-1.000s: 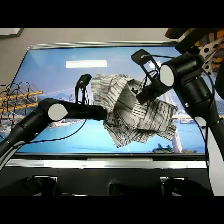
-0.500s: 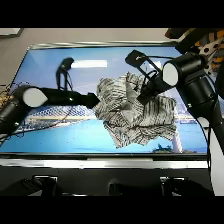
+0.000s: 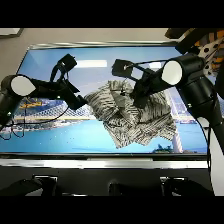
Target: Fold the clothes and pants, and hang the long-sleeved shirts on hangers.
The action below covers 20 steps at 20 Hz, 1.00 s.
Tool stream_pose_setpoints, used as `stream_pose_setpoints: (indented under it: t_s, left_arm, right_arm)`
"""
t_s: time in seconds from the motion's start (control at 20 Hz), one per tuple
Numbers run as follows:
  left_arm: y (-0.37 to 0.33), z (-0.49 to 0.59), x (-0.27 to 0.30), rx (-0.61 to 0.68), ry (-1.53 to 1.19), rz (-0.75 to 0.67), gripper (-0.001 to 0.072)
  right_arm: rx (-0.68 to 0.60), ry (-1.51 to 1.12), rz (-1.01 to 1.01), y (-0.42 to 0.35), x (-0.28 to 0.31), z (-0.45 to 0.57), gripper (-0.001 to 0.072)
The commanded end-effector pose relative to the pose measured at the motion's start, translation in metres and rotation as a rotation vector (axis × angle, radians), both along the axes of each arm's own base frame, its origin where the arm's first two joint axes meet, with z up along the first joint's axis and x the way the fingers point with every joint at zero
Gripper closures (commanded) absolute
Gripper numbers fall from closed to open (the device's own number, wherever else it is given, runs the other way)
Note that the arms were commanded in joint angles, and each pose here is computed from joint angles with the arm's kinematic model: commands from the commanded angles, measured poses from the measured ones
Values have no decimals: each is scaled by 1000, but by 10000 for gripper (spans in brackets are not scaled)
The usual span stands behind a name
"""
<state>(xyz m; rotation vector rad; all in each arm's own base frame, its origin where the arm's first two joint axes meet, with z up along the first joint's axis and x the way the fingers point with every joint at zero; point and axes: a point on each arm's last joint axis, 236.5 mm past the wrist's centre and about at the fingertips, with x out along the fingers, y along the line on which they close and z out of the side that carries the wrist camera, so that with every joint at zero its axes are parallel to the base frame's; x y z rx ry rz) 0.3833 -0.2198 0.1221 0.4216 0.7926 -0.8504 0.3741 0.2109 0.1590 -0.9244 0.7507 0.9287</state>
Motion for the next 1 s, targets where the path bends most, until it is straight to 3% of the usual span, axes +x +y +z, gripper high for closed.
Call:
stream_pose_setpoints:
  t_s: [0.0,0.15,0.4,0.45,0.55,0.6,0.65,0.75,0.95]
  left_arm:
    - [-4,-17,6,39,-21,-93,0]
    - [-21,-27,-9,27,-6,-251,1]
    - [-31,-41,-11,-22,31,-317,7]
    - [-30,-43,-9,-23,35,-314,111]
    - [-26,-43,-7,-18,22,-318,620]
    - [-24,-42,-5,-19,19,-311,685]
    - [-22,-41,-5,-20,25,-305,686]
    - [-20,-40,-5,-19,24,-304,687]
    - [-19,-29,-7,-23,-3,-304,688]
  right_arm:
    - [37,-23,117,18,-6,6,685]
    - [54,-15,122,22,-8,6,685]
    - [81,-2,132,28,-12,8,685]
    - [80,1,133,28,-13,7,685]
    - [80,1,132,28,-13,8,684]
    - [80,1,130,27,-12,8,683]
    - [83,4,124,27,-13,8,681]
    - [87,2,105,25,-12,10,500]
    - [88,-48,-10,-6,-10,34,355]
